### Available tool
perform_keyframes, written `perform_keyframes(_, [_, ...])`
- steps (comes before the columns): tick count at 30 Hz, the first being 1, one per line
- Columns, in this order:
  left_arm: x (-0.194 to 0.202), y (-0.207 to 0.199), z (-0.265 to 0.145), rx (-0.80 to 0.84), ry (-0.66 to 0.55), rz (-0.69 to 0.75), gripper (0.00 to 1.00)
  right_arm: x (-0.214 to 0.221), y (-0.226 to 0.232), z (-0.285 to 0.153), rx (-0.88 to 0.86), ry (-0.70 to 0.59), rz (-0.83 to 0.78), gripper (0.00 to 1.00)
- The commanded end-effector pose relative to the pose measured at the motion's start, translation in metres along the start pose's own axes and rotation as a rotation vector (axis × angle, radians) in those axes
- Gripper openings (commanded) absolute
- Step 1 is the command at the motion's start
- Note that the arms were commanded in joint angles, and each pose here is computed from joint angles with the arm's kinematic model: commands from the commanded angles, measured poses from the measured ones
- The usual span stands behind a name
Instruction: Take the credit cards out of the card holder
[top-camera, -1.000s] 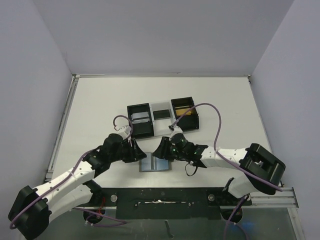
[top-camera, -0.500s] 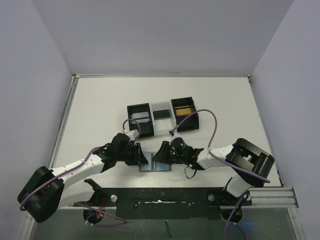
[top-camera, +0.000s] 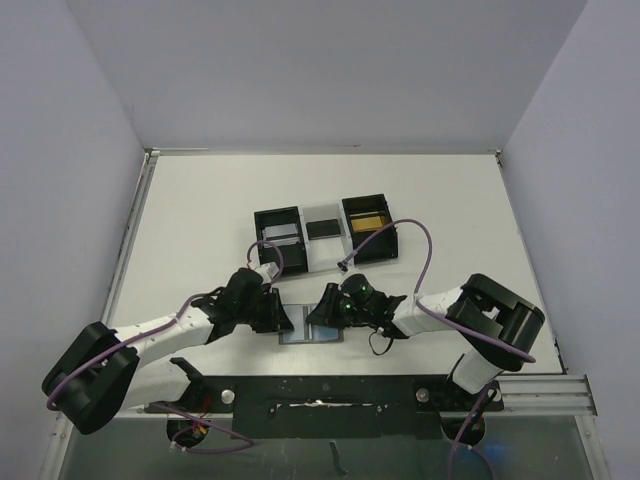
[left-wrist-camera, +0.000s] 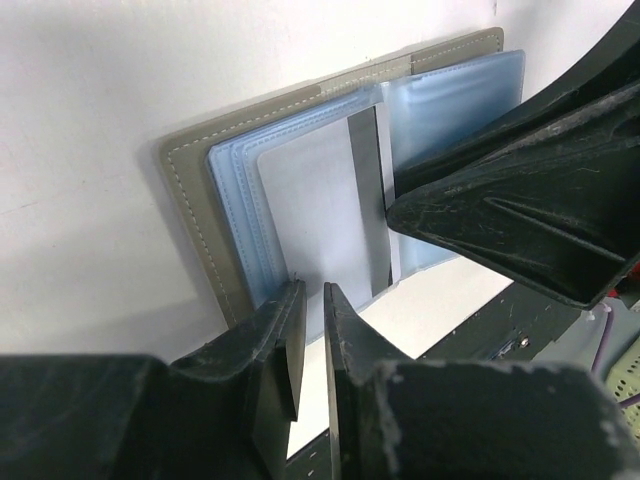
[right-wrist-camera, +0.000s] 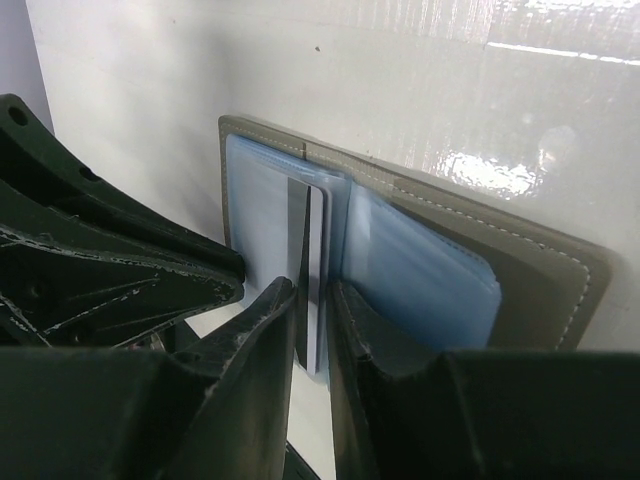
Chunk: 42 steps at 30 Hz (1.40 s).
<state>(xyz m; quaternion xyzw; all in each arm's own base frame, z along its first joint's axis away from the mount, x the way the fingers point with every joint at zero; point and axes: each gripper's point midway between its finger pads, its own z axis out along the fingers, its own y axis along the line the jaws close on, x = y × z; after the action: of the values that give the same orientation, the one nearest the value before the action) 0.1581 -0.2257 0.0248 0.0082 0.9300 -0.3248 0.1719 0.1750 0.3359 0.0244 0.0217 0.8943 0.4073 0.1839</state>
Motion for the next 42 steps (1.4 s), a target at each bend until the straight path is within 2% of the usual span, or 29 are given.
perform_keyframes(1, [0.000, 0.006, 0.005, -0.013, -0.018, 0.009, 0.13, -0.009, 0.020, 0.001, -0.071, -0.010, -0.015, 0.20])
perform_keyframes(4, [0.004, 0.009, 0.006, -0.020, -0.010, 0.006, 0.13, -0.008, 0.018, 0.004, -0.060, -0.001, -0.018, 0.24])
perform_keyframes(9, [0.005, 0.013, 0.007, -0.030, -0.008, 0.009, 0.13, -0.004, 0.018, 0.007, -0.063, 0.020, -0.038, 0.20])
perform_keyframes(14, [0.005, 0.016, 0.008, -0.033, -0.020, 0.011, 0.14, -0.002, 0.019, 0.008, -0.053, 0.046, -0.055, 0.05])
perform_keyframes(17, [0.004, 0.019, 0.007, -0.052, -0.032, 0.009, 0.14, -0.004, 0.018, 0.003, -0.043, 0.029, -0.064, 0.00])
perform_keyframes(25, [0.001, 0.021, 0.004, -0.067, -0.060, 0.004, 0.14, -0.014, 0.014, -0.012, -0.021, 0.001, -0.108, 0.00])
perform_keyframes(38, [-0.006, 0.015, -0.002, -0.048, -0.093, 0.021, 0.14, -0.022, 0.004, -0.017, -0.027, -0.001, -0.069, 0.00])
perform_keyframes(42, [-0.023, -0.004, -0.010, 0.005, -0.159, 0.015, 0.22, -0.021, 0.000, -0.015, -0.010, 0.008, -0.061, 0.00])
